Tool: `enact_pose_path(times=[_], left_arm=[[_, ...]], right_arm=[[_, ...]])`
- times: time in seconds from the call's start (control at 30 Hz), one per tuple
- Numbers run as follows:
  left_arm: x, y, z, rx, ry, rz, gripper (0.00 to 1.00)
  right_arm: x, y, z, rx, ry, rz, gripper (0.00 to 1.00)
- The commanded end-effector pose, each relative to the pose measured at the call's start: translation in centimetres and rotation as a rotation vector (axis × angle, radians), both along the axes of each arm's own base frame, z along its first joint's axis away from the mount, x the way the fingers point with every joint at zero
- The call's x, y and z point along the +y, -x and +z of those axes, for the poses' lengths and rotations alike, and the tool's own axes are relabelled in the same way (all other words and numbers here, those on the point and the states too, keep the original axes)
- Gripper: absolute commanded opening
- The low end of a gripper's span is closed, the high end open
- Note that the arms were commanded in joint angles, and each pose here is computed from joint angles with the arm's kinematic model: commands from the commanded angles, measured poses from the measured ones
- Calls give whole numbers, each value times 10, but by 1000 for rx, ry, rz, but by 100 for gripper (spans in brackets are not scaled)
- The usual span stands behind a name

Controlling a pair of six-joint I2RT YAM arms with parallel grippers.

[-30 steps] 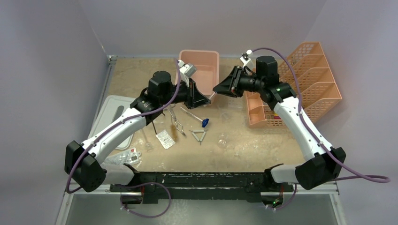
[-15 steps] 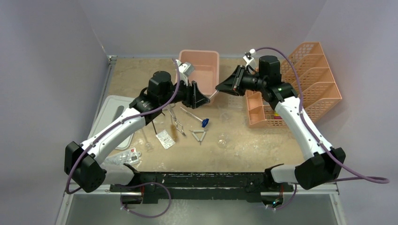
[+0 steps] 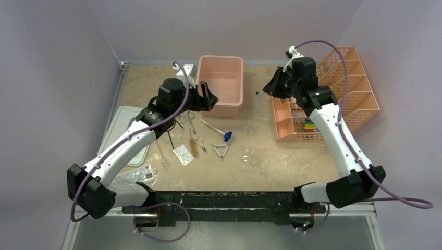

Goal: Organize the chemistry lab equipment

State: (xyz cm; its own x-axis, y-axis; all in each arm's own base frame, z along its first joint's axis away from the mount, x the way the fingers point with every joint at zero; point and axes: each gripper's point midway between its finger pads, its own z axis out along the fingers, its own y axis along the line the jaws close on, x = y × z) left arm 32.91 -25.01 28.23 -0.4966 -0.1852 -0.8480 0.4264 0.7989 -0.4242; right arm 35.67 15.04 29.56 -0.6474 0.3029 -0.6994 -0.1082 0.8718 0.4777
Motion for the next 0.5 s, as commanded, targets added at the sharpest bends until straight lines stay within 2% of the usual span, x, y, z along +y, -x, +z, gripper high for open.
enact_pose_path(times=[0.0,0.17,0.47], left_arm=[[26,-18,29,-25,61,131,72],[68,-32,27,28,96,288,72],[168,-37,-13,150,-22,664,72]], right_arm=[[-58,-27,-5,-111,285,-183,14],[-63,-55,-21,-183,343,-227,14],[-33,-84,-61,-220,368,-268,13]])
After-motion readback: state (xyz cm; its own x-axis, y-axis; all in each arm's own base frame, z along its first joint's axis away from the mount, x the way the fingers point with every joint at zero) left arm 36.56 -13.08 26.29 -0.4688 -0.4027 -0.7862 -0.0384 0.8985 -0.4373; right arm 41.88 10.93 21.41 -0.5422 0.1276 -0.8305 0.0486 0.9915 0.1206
